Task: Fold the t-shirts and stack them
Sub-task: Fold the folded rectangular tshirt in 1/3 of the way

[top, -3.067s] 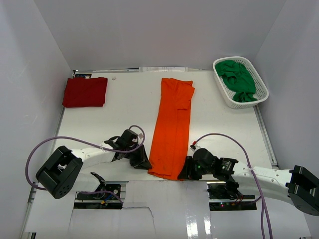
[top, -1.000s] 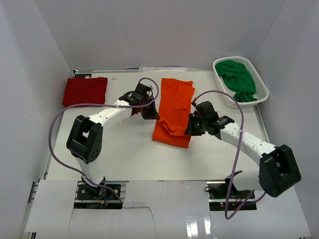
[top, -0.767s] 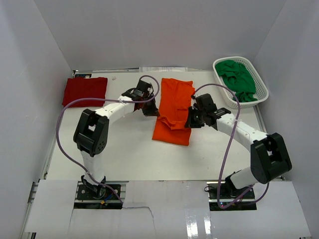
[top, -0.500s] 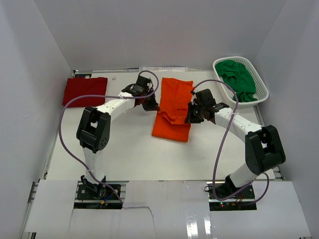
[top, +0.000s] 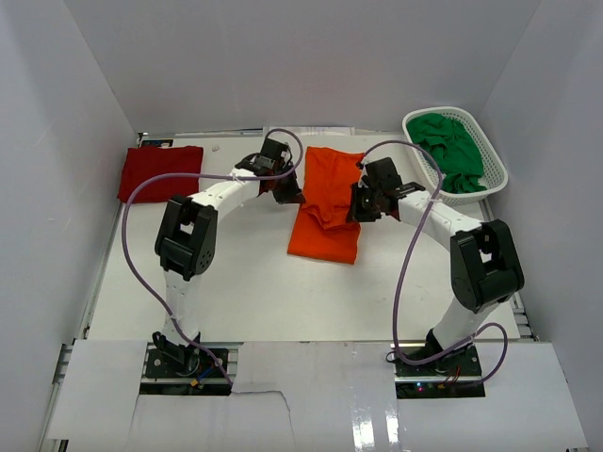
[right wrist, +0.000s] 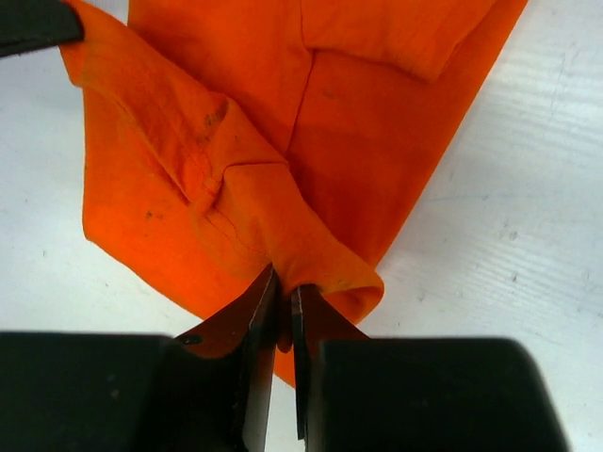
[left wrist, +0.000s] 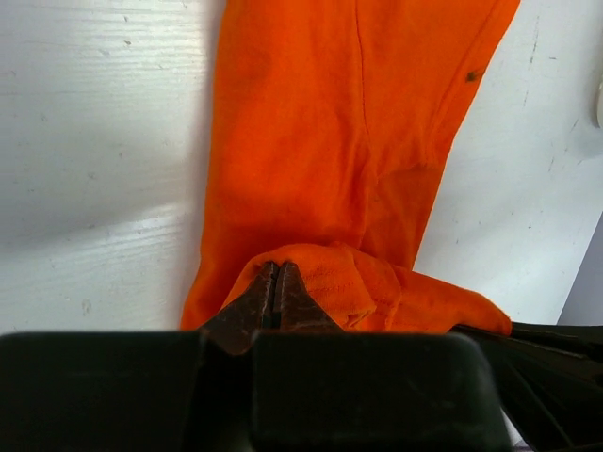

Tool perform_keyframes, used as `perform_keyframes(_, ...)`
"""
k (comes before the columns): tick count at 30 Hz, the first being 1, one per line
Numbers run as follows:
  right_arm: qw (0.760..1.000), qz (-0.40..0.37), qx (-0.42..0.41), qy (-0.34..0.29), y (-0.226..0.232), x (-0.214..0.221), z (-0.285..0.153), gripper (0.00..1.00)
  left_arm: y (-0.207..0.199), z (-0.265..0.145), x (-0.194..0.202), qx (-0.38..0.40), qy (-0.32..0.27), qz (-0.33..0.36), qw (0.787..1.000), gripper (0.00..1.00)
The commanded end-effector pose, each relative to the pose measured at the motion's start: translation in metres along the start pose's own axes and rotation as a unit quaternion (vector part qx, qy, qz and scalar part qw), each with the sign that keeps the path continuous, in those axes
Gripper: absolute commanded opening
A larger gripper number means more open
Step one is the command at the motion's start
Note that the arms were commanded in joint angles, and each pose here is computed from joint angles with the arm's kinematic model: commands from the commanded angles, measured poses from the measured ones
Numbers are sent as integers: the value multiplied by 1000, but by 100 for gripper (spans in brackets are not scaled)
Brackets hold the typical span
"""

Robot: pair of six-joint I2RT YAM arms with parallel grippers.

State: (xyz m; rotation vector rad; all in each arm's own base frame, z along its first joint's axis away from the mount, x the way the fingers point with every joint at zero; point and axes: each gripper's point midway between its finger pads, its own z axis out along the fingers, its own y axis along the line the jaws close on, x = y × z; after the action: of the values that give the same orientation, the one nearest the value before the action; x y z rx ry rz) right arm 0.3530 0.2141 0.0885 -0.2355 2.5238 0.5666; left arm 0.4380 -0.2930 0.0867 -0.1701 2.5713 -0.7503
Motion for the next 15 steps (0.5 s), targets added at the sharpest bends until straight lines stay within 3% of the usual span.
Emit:
perform_keyframes(1,999,-13,-2,-30,-1,-30,3,16,-10,-6,-19,14,-21,1,1000,3)
perform_keyframes(4,999,-10,10,-38,-10,-44,9,20,-5,-2,-24,10,-26,-8,1000,8)
perform_keyframes(7,999,-1,25,-48,-21,-59,17,38,1,4,-30,7,-30,-20,999,33)
perform_keyframes(8,997,8,37,-60,-26,-68,17,64,-1,5,-34,10,-36,-26,999,56)
perform_keyframes(9,997,13,48,-64,-31,-71,19,77,0,6,-37,12,-40,-29,999,69)
perform_keyframes(11,993,24,77,-83,-43,-79,20,92,1,8,-45,7,-53,-34,998,96)
perform_keyframes(15,982,25,98,-161,-48,-106,2,96,-14,-7,-77,20,-109,-24,994,98)
